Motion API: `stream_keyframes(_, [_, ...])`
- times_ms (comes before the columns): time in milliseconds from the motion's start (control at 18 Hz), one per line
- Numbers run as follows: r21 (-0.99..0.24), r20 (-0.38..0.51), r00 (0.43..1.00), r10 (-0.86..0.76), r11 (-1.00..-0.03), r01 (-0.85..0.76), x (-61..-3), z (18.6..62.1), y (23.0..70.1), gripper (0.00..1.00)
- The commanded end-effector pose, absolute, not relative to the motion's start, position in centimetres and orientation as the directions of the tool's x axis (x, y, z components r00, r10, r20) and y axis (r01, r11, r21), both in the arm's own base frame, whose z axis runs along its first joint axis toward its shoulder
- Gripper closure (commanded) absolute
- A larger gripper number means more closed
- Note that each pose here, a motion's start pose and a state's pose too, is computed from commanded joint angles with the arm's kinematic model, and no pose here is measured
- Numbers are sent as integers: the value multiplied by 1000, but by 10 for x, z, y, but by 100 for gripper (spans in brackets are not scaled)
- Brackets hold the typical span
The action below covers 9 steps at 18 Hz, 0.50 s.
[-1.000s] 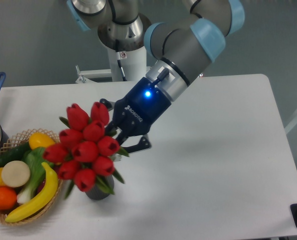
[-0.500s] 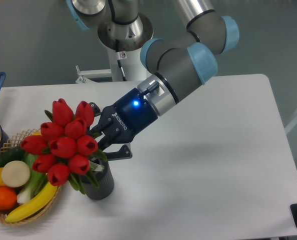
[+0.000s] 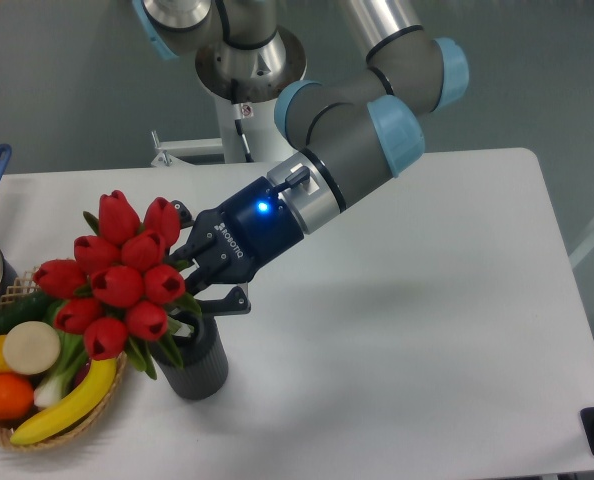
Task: Insert the flowers into the vase
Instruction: 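Lower the tulip stems down into the dark grey vase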
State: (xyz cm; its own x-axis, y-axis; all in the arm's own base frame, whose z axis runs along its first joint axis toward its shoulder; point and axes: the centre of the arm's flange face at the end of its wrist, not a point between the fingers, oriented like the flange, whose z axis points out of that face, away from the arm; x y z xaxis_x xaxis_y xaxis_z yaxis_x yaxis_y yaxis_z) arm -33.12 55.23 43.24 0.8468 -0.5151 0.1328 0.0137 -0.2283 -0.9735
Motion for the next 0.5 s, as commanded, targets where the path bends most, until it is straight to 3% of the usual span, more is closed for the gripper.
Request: stream_keyframes(500, [-976,98,835,-542,-218,-26,-318,376,542,85])
